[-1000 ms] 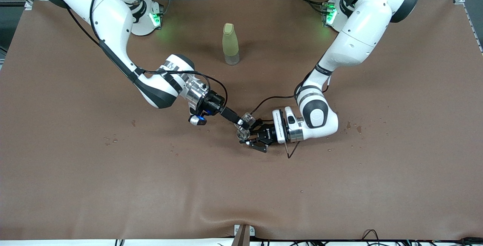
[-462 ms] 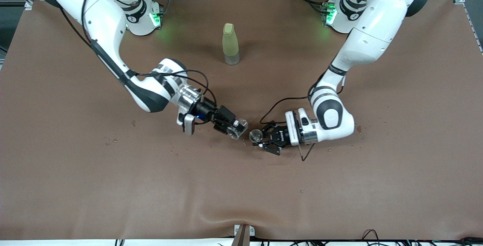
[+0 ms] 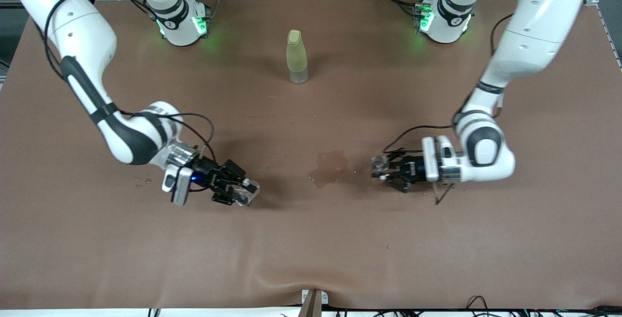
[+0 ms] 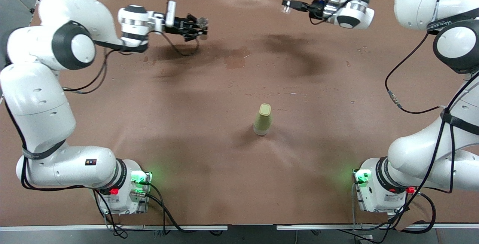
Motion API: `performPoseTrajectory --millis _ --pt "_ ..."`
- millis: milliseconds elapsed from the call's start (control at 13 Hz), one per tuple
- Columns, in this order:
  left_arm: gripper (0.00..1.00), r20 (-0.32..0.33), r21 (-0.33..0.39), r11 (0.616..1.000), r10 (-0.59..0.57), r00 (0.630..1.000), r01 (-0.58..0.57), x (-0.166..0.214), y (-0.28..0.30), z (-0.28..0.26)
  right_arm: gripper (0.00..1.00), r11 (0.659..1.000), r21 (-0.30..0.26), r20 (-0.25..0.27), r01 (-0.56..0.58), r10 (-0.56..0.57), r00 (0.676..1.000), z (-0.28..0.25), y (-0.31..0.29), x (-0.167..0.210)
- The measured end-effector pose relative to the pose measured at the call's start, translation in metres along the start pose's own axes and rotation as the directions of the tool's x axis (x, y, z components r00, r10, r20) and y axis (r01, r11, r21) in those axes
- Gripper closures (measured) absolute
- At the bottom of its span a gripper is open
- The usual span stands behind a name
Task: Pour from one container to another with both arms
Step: 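Return the glass with the right gripper while the left gripper returns the jigger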
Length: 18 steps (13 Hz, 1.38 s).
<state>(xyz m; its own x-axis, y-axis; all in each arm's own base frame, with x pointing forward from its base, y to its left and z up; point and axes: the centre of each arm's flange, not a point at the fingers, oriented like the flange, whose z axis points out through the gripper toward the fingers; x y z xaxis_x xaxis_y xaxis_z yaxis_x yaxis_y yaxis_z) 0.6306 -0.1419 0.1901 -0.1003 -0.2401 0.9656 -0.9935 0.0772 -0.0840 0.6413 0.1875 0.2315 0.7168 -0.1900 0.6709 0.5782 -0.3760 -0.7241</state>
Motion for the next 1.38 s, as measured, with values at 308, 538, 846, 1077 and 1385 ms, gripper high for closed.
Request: performPoseTrajectory --millis 308,538,846,1077,1385 --pt "0.79 0.023 -0.042 0.999 -0.013 1.000 0.014 -0.036 0.022 -0.139 0.50 0.985 0.165 0.124 0.053 -0.074 0.990 -0.088 0.066 -0.010" --pt "0.79 0.041 -0.027 0.998 -0.047 0.998 0.048 -0.059 0.050 -0.215 0.50 0.966 0.252 0.258 0.052 -0.119 0.959 -0.172 0.095 -0.004" --pt "0.79 0.009 0.012 0.999 -0.043 0.999 0.043 -0.101 0.086 -0.250 0.50 0.930 0.294 0.324 0.220 -0.314 0.892 -0.277 0.122 -0.012" --pt "0.79 -0.028 0.013 0.999 -0.034 0.999 0.035 -0.134 0.102 -0.240 0.50 0.861 0.348 0.276 0.372 -0.473 0.836 -0.329 0.130 -0.022" --pt "0.79 -0.041 0.005 0.999 -0.033 0.999 0.033 -0.141 0.104 -0.232 0.50 0.816 0.332 0.236 0.473 -0.557 0.796 -0.388 0.151 -0.051"
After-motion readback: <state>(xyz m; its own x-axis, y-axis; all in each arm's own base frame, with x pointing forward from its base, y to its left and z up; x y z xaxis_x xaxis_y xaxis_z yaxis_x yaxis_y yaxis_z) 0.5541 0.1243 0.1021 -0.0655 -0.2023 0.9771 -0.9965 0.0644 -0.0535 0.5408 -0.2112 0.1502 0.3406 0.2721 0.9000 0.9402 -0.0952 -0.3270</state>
